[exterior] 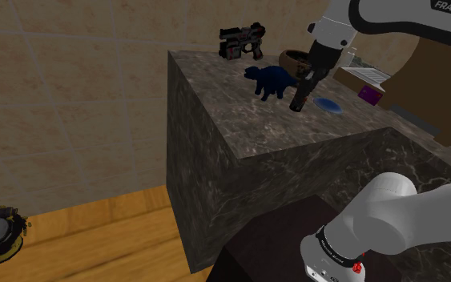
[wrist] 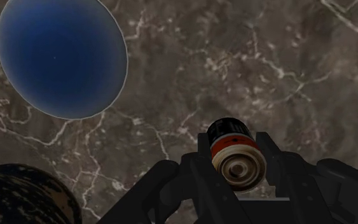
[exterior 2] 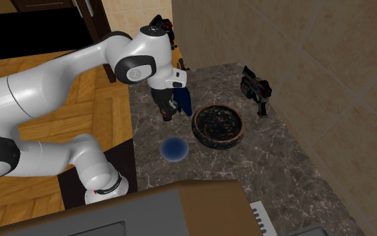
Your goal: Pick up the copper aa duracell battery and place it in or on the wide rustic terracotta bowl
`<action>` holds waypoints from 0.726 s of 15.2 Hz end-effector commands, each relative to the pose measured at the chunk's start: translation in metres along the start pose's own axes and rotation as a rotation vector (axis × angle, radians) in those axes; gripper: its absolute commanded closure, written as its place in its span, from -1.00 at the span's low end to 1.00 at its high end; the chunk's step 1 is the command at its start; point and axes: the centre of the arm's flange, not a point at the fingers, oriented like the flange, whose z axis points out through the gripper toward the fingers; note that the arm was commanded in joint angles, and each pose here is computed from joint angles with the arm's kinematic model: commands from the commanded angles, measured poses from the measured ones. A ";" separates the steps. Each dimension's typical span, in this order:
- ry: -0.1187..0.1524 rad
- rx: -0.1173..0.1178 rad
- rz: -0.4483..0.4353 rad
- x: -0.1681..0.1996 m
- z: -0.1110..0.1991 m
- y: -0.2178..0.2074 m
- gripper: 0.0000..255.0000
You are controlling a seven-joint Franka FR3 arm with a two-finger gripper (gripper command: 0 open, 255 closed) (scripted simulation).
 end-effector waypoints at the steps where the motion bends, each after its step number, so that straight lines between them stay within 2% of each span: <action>1: 0.000 0.000 0.000 0.000 0.000 0.000 1.00; 8: 0.000 0.000 0.000 0.000 0.000 0.000 1.00; 11: 0.000 0.000 0.000 0.000 -0.016 0.000 1.00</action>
